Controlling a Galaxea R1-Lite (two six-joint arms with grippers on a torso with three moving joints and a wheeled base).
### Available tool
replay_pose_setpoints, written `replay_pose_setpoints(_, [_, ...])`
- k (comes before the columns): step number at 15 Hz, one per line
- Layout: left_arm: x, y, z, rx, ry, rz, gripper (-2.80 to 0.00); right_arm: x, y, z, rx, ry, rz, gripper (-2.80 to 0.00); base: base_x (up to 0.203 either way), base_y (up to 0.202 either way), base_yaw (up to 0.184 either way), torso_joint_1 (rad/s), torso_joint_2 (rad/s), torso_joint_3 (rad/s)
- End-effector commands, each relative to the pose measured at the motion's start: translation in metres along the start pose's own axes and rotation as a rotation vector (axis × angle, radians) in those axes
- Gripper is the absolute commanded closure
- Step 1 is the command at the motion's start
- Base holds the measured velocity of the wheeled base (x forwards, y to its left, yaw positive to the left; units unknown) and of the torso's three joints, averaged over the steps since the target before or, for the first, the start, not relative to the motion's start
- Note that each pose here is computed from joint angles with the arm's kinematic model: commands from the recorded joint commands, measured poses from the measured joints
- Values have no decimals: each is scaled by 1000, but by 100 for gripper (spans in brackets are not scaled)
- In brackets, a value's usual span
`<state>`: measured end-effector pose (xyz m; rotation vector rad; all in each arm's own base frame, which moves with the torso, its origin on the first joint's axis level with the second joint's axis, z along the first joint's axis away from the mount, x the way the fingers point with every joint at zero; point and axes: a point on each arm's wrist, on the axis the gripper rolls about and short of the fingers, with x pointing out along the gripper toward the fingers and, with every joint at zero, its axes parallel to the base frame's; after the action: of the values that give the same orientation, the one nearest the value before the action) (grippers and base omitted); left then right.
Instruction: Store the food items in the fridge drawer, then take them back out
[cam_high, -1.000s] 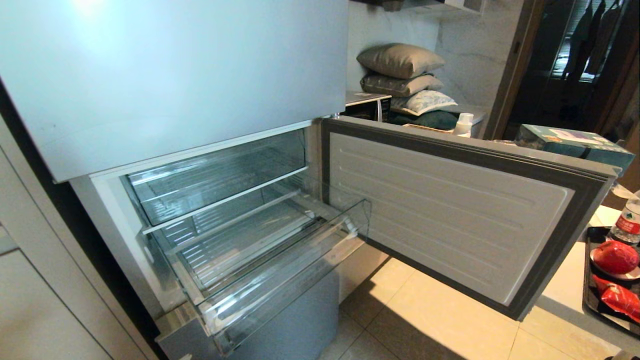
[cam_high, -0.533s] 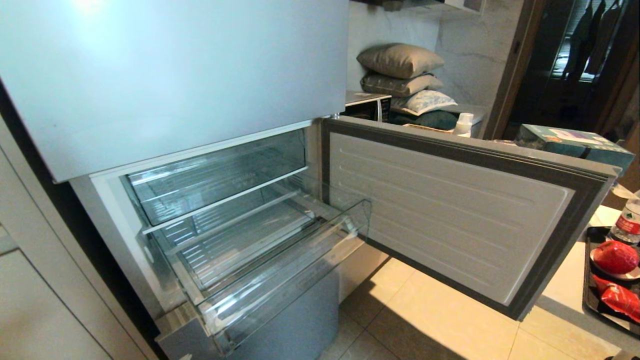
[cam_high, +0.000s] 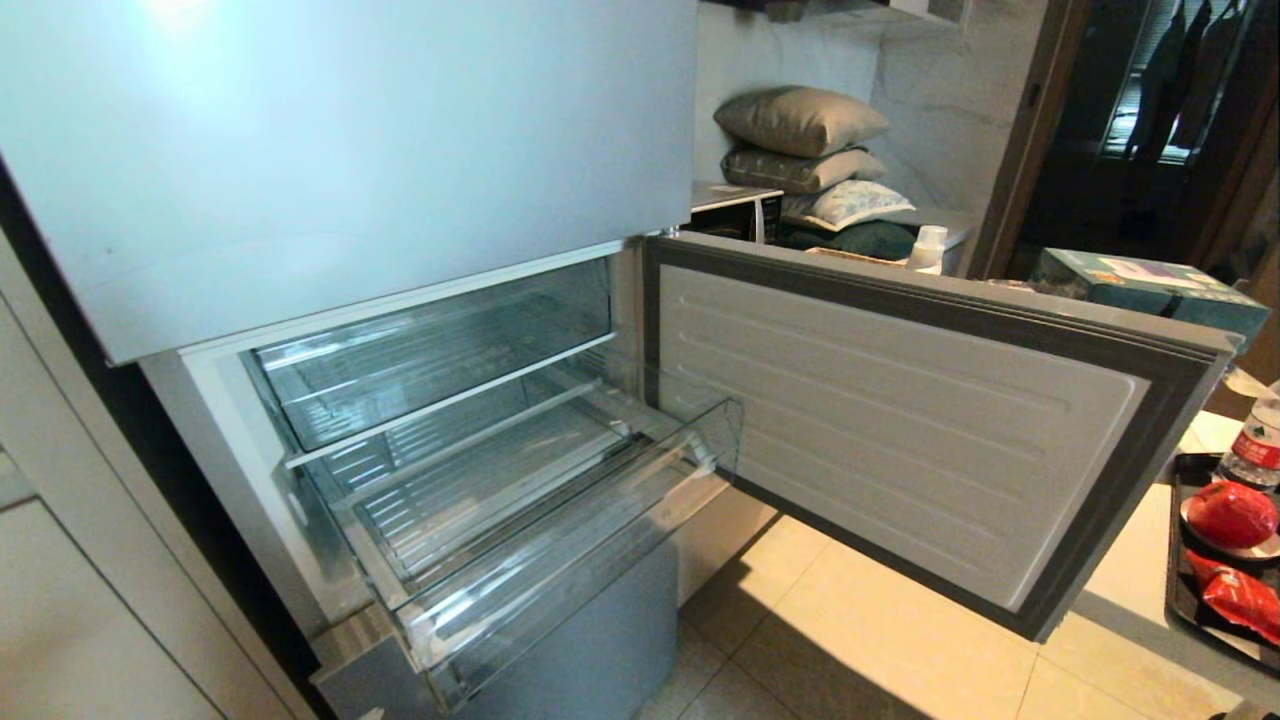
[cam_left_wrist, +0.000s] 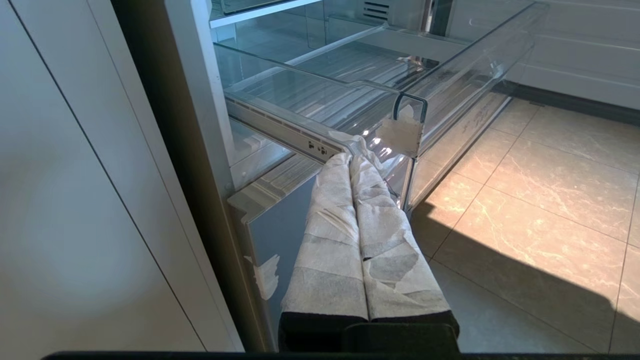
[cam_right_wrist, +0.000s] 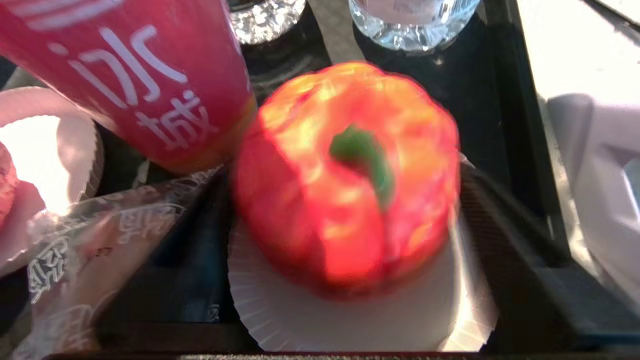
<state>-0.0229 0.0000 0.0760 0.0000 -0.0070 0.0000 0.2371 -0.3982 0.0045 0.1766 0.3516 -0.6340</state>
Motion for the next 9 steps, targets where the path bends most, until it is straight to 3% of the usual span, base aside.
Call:
replay_pose_setpoints(1, [0,0,0,0,1,0,0,1,0,0,-3,-6,0,0,0,0,0,0,0,0])
replay_pose_setpoints(9, [0,0,0,0,1,1,0,-10,-3,13,-9,-30,-16,0,0,0,0,0,0,0])
